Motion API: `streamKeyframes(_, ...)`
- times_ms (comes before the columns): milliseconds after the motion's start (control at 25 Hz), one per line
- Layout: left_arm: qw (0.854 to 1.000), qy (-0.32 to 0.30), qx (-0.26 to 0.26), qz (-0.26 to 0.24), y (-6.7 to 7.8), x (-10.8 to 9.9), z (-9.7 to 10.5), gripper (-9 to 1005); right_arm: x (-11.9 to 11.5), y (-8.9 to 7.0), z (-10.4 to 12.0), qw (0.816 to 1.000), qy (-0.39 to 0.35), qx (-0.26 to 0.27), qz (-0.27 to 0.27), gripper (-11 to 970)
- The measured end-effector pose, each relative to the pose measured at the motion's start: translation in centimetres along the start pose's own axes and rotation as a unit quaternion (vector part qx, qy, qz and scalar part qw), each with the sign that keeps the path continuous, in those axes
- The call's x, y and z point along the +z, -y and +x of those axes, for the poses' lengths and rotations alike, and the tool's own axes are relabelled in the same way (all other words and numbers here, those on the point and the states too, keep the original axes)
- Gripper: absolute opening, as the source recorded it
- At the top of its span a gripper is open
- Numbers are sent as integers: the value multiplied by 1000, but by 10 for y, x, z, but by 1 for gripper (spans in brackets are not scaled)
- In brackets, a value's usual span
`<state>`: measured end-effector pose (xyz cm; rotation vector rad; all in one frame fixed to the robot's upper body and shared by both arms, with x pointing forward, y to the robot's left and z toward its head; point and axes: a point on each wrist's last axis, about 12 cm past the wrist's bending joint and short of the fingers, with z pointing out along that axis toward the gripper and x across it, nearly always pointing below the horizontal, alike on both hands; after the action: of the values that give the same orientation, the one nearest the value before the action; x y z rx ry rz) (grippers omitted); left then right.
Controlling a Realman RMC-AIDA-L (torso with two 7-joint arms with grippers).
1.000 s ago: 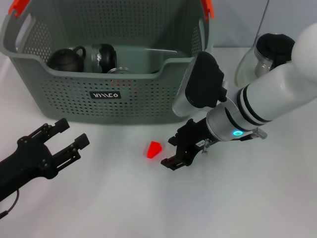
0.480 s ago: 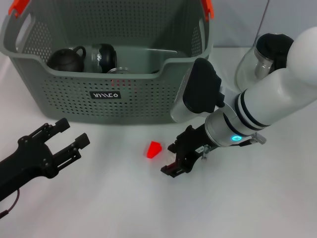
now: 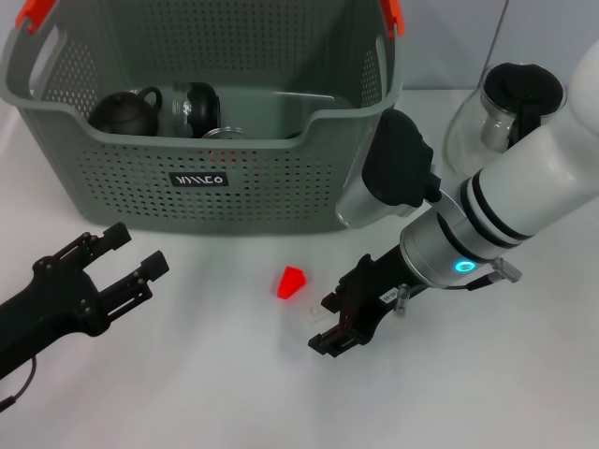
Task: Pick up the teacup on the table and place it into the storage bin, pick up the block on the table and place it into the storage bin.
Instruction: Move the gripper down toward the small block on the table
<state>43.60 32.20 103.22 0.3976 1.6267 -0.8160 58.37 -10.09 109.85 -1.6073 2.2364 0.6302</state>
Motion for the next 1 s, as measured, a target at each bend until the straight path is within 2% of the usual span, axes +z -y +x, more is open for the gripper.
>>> streamKeyframes(360,1000,-1,-1,-1,0,0,1,750,7,3,-2,997,23,-66,31,642)
streamKeyframes(840,1000,-1,-1,-2,0,0,0,751,17,6,4,998,26,-48,40,643)
streamKeyframes(1000,1000,-1,-1,-2,0,-1,1,751,18,3,5,999,19,-42,28,642)
